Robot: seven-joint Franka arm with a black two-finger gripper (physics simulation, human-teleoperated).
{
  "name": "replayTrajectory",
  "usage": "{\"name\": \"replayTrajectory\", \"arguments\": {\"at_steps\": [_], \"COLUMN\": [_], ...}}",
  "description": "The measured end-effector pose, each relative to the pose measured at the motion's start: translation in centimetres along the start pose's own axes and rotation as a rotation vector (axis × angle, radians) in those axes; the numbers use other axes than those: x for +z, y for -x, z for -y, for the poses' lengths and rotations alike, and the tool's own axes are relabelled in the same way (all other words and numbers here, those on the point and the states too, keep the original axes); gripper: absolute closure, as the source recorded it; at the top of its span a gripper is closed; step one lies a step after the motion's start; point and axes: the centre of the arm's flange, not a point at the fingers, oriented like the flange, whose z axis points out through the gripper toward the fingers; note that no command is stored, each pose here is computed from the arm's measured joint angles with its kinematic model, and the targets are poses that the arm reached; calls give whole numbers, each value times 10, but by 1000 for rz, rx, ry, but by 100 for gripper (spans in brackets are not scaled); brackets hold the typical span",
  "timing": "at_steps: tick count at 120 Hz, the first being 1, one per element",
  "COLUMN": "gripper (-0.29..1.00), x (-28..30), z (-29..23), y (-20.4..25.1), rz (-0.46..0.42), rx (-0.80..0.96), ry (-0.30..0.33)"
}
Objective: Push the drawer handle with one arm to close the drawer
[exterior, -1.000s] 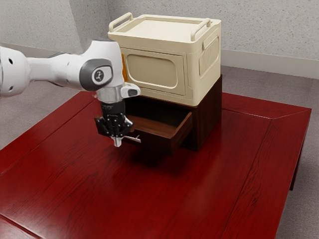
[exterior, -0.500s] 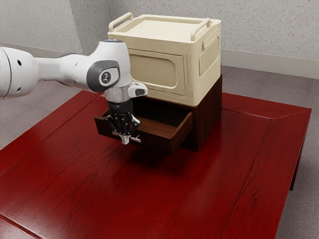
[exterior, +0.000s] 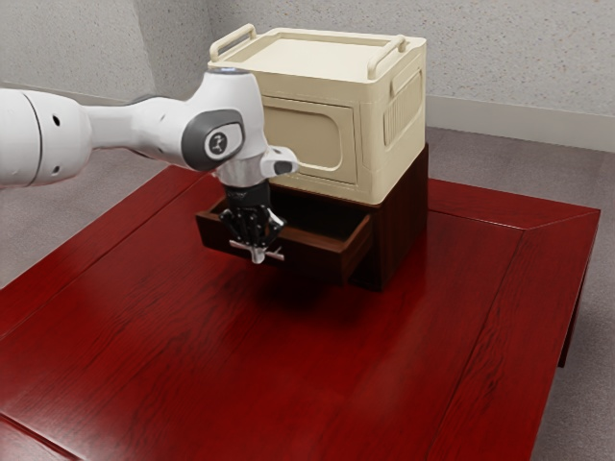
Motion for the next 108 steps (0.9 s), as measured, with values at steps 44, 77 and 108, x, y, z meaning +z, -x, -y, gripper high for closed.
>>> {"name": "replayTrajectory", "arguments": {"at_steps": [44,77,108], "gripper": [79,79,79], "x": [0,-10,-6], "z": [-6,-3,0], "y": [-19,-34,-48], "rz": [-79,-136,-154], "rx": [20,18,15], "ry": [29,45,48]}}
